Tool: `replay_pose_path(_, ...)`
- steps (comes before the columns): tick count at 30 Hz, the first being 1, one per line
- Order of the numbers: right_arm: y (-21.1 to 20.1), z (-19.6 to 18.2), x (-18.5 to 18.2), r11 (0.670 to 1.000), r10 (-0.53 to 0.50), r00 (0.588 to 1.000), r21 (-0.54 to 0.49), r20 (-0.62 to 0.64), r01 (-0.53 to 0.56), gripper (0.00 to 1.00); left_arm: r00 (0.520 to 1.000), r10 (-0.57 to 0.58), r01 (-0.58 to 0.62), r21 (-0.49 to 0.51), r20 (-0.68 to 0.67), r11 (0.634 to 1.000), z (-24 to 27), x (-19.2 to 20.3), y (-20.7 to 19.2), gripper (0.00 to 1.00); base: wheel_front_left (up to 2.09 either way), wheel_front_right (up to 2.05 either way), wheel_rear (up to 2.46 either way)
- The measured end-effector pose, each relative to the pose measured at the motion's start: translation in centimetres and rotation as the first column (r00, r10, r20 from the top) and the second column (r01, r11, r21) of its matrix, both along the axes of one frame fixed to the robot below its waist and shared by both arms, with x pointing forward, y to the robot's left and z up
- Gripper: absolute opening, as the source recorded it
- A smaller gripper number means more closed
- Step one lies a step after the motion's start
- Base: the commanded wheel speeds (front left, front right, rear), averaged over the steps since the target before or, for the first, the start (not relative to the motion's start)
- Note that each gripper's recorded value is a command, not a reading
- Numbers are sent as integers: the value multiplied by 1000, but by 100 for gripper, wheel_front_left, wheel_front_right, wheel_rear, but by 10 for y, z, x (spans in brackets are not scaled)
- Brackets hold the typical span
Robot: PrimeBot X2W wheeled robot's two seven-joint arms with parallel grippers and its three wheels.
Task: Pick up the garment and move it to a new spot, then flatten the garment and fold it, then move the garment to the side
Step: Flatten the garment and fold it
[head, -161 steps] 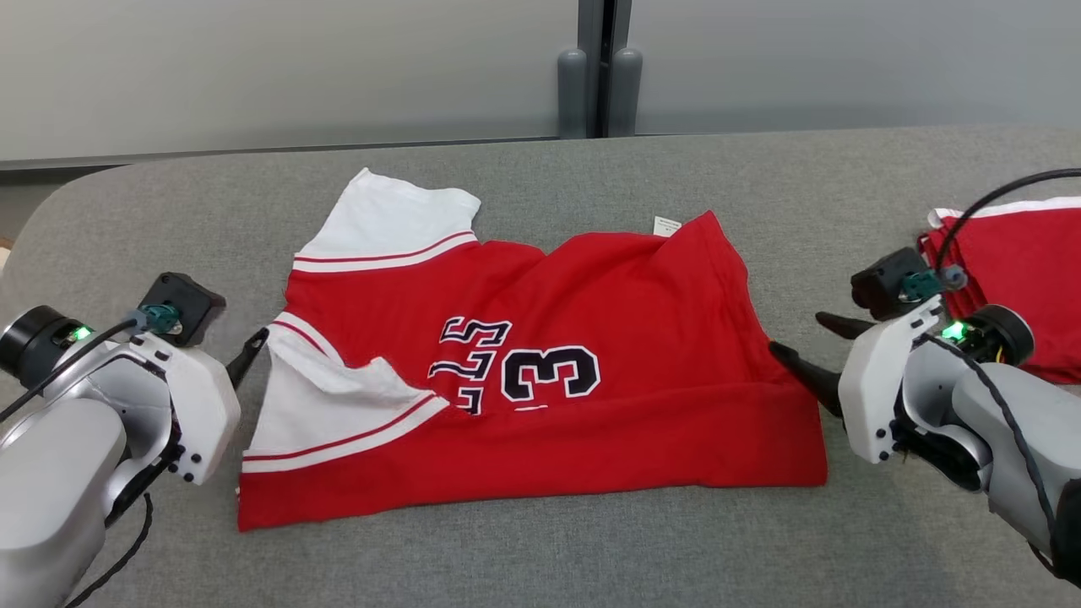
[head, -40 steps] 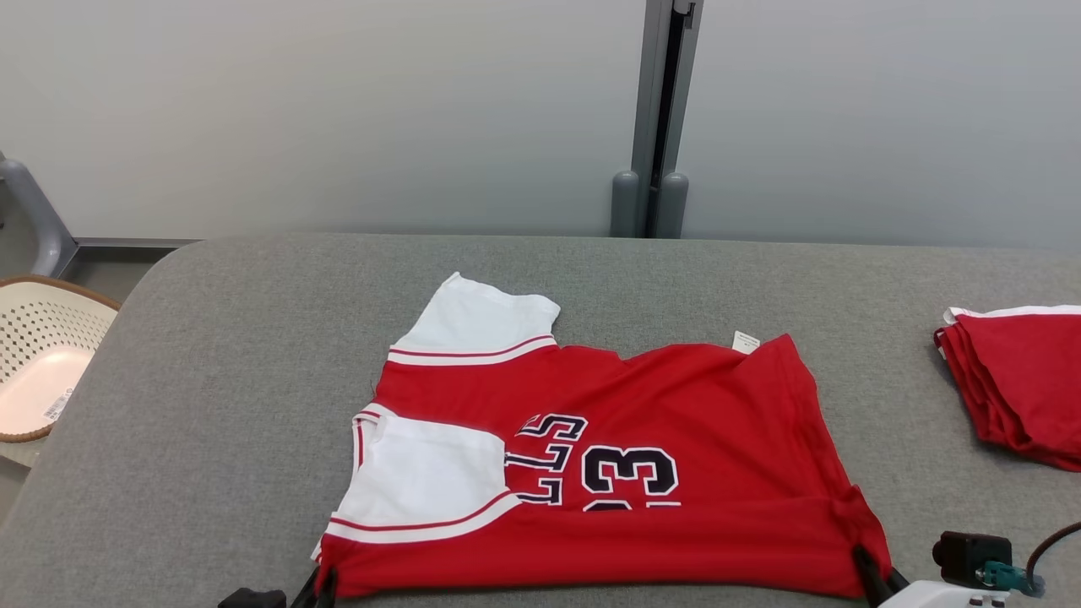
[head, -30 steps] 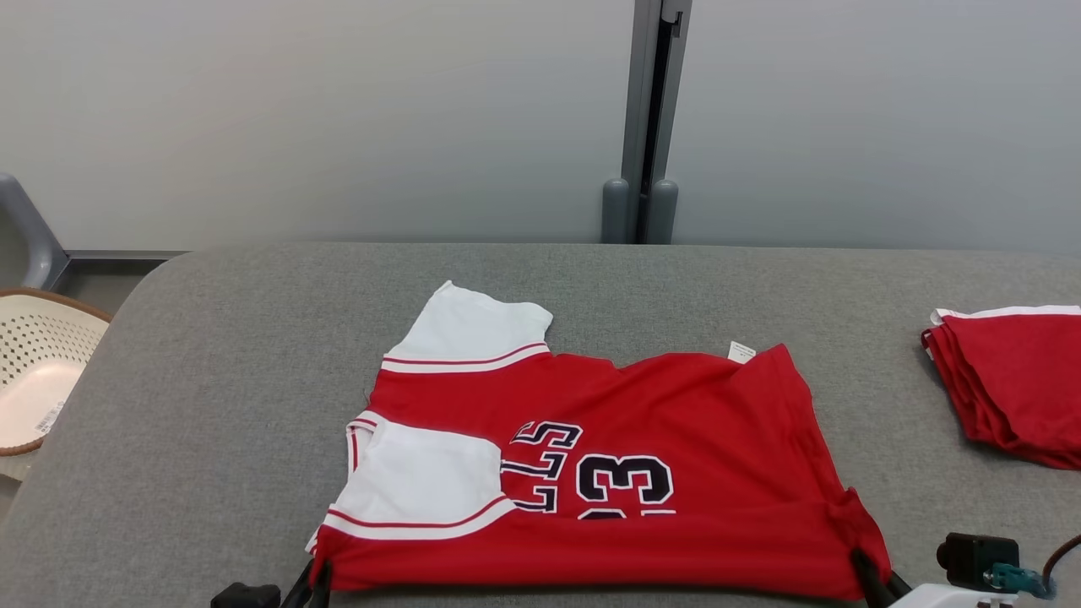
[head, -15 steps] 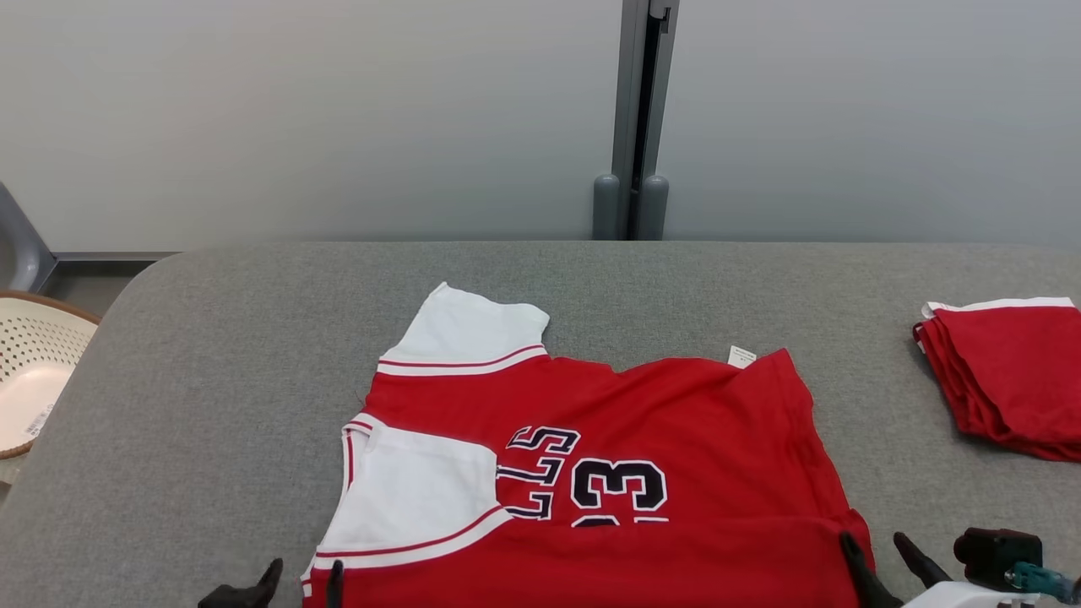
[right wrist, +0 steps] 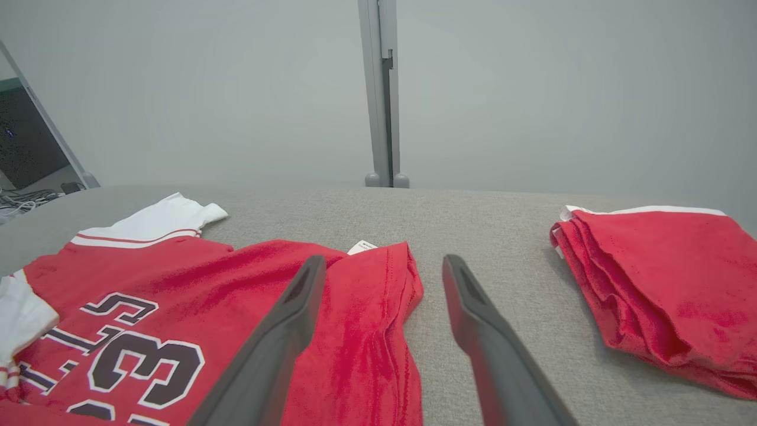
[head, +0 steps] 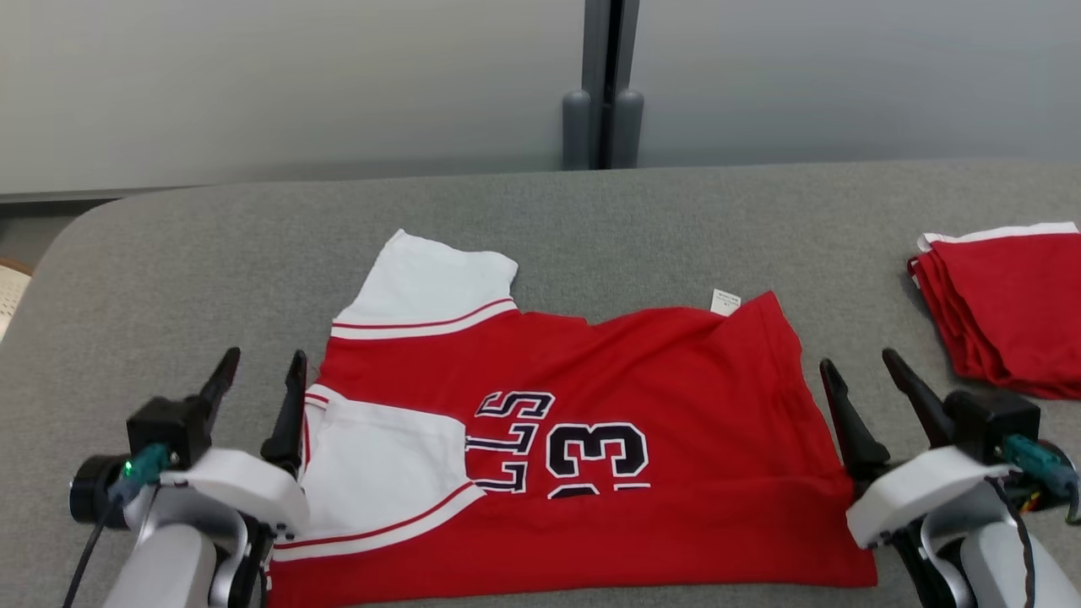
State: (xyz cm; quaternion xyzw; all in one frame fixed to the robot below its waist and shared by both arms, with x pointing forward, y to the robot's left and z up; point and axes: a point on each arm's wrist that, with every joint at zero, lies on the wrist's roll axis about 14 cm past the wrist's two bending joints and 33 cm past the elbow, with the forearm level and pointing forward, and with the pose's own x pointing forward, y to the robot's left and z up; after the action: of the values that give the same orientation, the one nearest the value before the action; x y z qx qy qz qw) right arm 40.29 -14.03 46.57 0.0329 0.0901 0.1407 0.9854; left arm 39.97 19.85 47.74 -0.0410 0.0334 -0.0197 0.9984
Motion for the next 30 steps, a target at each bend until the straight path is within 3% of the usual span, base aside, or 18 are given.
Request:
replay_pose_path(7, 4, 7, 48, 996, 48, 999, -69, 18, -47, 100, 979, -166, 174, 60, -119, 983, -9, 75, -22, 100, 0, 0, 0)
replay_pose_path(13, -2, 10, 88, 995, 59, 998, -85, 29, -56, 100, 915, -277, 325, 127, -293, 937, -28, 141, -44, 100, 0, 0, 0)
replay_pose_path(24, -17, -15, 110, 992, 56, 998, -111, -20, -58, 100, 788, -358, 476, 128, -501, 870, -74, 185, -67, 100, 0, 0, 0)
replay_pose_path(30, -24, -29, 110, 992, 43, 998, -114, -42, -48, 100, 751, -356, 492, 111, -556, 864, -94, 197, -71, 100, 0, 0, 0)
